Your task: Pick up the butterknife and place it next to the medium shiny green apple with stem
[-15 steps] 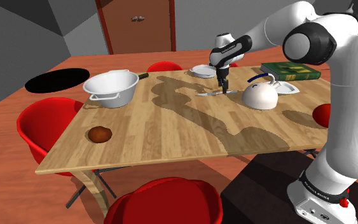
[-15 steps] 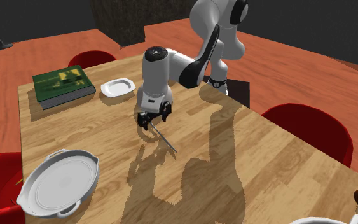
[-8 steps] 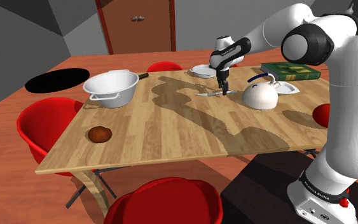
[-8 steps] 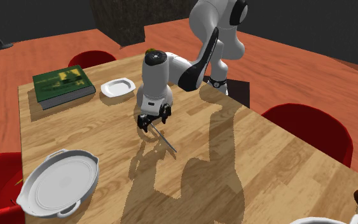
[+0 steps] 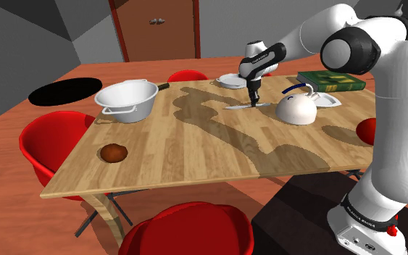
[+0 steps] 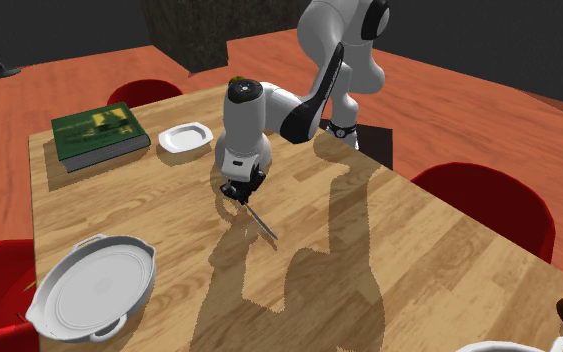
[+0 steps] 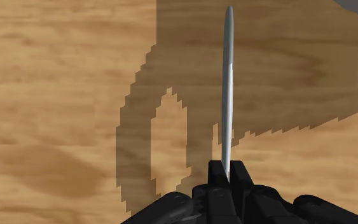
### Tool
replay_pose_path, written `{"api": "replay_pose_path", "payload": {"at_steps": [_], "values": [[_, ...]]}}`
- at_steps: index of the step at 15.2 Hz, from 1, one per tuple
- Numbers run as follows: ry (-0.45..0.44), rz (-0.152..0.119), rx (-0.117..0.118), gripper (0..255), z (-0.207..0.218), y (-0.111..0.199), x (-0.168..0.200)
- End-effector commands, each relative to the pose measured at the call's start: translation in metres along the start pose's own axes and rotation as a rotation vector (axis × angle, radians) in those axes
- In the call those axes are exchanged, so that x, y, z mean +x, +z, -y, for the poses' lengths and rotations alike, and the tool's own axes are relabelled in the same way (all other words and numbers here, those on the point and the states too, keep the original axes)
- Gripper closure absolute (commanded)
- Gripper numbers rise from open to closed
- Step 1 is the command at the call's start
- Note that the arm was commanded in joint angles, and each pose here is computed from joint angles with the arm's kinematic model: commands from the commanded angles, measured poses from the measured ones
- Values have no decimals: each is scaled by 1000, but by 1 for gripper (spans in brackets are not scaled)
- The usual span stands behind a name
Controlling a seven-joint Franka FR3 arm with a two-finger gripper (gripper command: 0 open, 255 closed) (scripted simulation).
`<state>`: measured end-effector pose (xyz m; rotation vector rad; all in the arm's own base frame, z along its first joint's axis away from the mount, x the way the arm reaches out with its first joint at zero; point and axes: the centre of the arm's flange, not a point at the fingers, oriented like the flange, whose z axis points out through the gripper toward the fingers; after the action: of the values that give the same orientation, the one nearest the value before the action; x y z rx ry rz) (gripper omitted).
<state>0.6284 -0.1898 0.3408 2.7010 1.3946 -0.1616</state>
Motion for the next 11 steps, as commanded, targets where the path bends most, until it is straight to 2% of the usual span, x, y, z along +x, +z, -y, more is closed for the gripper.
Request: {"api": "replay_pose_path", "payload": {"at_steps": [1,4,11], "values": [[0,0,0,255,0,0,0],[0,0,0,255,0,0,0],[0,0,0,255,-1,-36,-5]]}}
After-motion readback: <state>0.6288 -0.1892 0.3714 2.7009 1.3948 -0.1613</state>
